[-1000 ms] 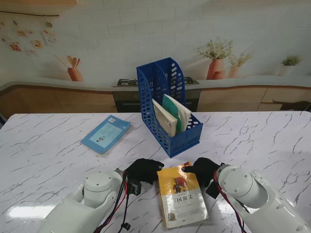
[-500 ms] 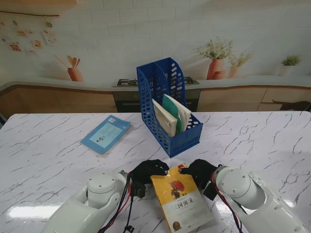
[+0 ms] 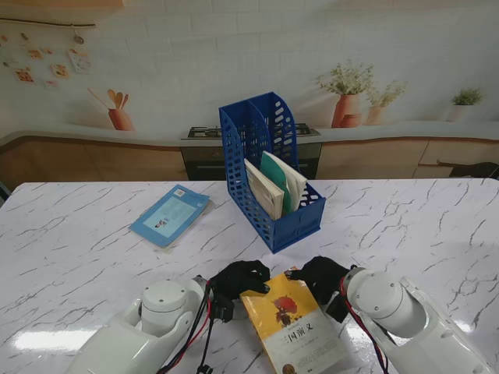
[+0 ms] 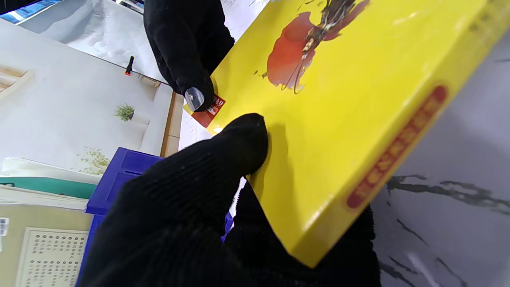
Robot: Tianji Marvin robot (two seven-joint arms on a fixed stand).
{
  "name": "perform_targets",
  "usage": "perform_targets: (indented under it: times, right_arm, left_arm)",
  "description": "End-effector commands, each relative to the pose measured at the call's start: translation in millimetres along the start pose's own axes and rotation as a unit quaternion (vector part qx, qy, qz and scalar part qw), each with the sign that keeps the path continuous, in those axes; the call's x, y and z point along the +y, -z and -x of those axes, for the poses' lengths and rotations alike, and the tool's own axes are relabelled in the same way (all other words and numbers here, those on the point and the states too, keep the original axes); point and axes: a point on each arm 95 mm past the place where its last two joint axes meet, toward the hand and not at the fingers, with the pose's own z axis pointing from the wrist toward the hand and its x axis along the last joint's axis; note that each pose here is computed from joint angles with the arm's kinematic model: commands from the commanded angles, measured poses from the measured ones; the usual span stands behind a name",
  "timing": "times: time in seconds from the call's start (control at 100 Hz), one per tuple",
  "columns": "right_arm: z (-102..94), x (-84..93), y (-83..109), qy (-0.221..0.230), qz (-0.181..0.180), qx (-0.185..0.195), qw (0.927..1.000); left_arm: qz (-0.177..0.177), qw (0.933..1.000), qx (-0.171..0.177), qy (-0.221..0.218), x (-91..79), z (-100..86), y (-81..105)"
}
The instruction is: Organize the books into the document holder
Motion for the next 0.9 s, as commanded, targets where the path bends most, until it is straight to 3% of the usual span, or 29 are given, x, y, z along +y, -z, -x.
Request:
perform_targets:
  times: [0.0,0.3,0.48,0.63,0.89]
  right_arm:
    - [14.2,-16.9,0.1,-0.008,-0.011,-0.016,0.9998]
    - [4.6,4.5,17.7,0.007,0.018,0.014,0.9997]
    - [-2.0,14.4,23.7,0.008,0.013,0.049,0.9987]
    - [-10.0,21.3,30.6,0.02,0.018,0.087,0.9959]
    - [-26.3,35.6,42.0,0.045,0.063,0.127,0.9889]
  left_arm:
    - [0.001,1.0,0.007,0.002,1.8,6.4,-0.3]
    - [0.014,0.9984,0.054,-0.012,-1.4,-18.2,2.3]
    - [0.025,0.9962,0.079,-0.026,-2.5,-33.4,5.1]
    - [0.032,0.9941,0.096,-0.039,-3.0,-47.5,9.0]
    - [0.052,0.9879,0.118,-0.085,-3.4,-69.7,10.2]
